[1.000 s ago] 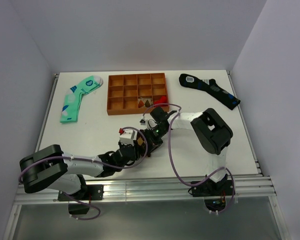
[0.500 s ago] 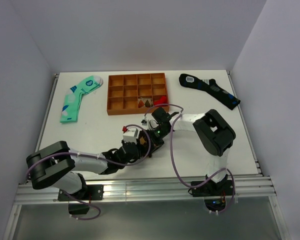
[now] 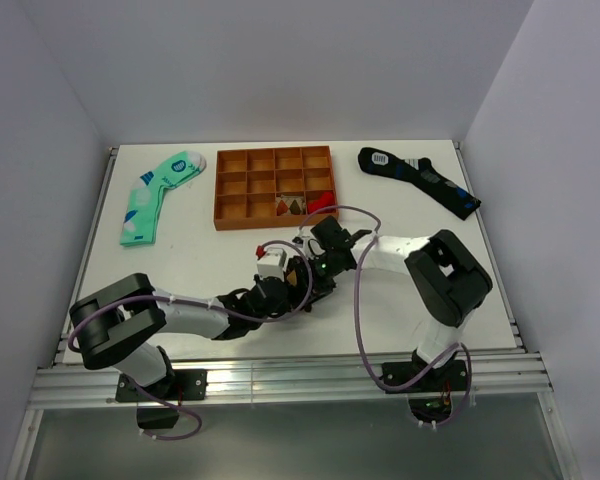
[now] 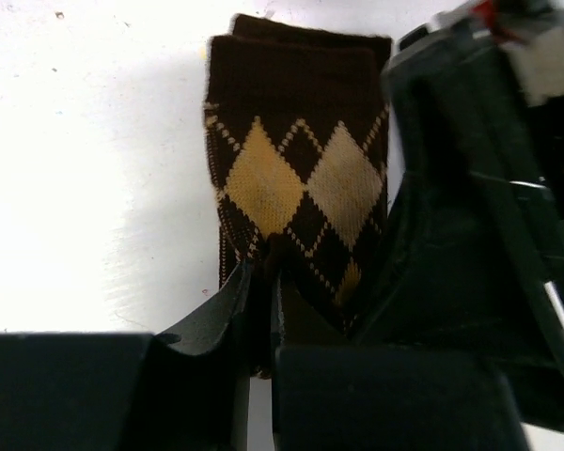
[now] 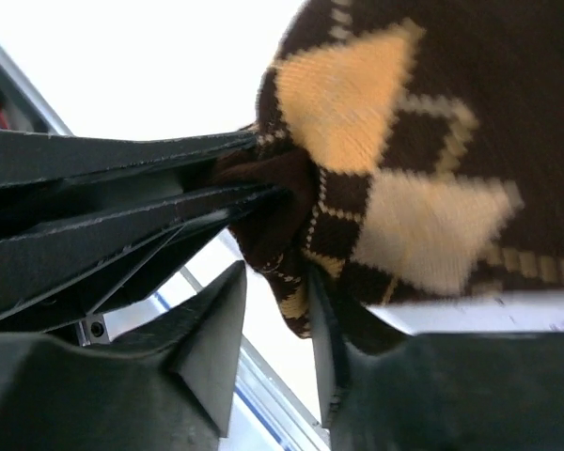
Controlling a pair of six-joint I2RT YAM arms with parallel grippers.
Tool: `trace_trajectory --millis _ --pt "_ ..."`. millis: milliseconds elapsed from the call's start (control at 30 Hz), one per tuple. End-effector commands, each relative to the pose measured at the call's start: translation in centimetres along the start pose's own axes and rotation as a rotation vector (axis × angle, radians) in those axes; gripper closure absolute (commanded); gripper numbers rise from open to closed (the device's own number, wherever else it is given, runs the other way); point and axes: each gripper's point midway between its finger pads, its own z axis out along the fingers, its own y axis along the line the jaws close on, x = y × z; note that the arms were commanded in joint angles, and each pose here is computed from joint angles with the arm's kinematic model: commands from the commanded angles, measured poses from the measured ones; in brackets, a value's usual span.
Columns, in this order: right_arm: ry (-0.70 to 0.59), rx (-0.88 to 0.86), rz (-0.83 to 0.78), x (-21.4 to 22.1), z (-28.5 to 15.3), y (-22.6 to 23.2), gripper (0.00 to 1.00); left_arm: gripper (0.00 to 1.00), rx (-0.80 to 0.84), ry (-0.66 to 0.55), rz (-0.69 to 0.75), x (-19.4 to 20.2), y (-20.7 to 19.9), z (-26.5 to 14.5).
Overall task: Roll the socks
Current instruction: Roll the sock at the center of the board.
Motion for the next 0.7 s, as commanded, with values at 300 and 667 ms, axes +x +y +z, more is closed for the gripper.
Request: trace_trajectory --millis 300,667 --pt "-0.357 0.316 0.106 -3.8 -4.8 -3.8 0.48 0.97 -0.119 0.257 0.073 6.7 4.1 -1.6" --pt "-0.635 0.126 -0.025 -3.4 -6.8 -0.4 0.59 0.98 -0.138 0.381 0.054 8.0 3.0 -1.9"
